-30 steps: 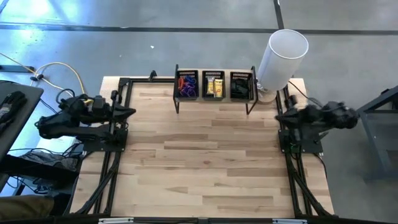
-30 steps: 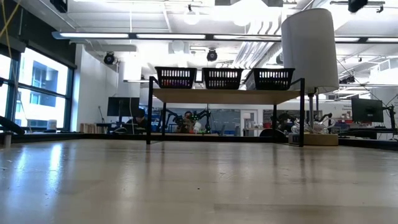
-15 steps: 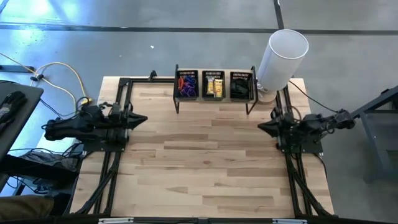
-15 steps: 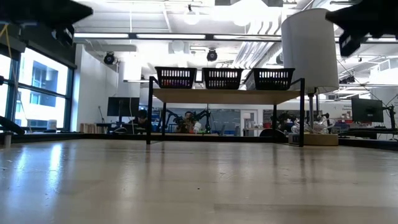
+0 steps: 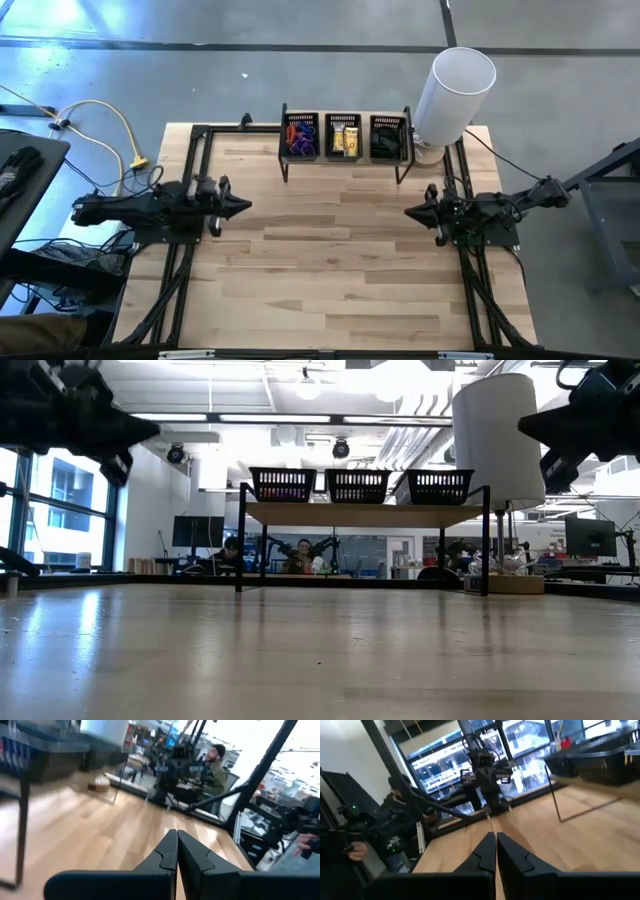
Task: Pick & Place Office Desk Supplies
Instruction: Return to Home Position
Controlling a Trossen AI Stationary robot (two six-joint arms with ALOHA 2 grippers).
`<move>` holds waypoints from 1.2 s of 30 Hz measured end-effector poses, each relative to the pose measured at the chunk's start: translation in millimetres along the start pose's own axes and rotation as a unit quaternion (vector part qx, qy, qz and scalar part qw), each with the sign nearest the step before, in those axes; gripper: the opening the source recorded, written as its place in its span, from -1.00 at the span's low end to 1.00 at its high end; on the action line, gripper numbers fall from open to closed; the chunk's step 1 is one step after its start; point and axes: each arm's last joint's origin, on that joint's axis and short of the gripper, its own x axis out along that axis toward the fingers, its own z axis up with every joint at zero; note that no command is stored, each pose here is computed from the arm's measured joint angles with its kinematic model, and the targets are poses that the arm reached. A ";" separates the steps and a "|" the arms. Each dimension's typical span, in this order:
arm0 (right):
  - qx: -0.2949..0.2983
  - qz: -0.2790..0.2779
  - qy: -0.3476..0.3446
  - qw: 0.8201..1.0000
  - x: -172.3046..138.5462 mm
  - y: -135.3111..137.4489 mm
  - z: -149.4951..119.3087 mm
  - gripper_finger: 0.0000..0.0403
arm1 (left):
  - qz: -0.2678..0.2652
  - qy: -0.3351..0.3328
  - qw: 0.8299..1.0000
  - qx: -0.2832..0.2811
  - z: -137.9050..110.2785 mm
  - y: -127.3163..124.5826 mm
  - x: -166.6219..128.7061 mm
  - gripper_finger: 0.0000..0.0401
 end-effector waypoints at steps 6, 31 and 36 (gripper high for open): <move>0.016 -0.002 0.005 1.000 0.1 -0.6 -1.6 -0.99 | 0.007 0.016 0.999 -0.030 -17.9 6.6 3.3 -1.00; -0.061 -0.002 0.083 0.995 6.8 -2.2 -16.0 -0.99 | 0.104 0.021 0.994 -0.009 -20.2 23.9 6.0 -1.00; -0.087 0.047 0.109 0.989 6.6 -0.1 -19.0 -0.99 | 0.124 0.029 0.991 -0.033 -22.1 27.7 7.4 -1.00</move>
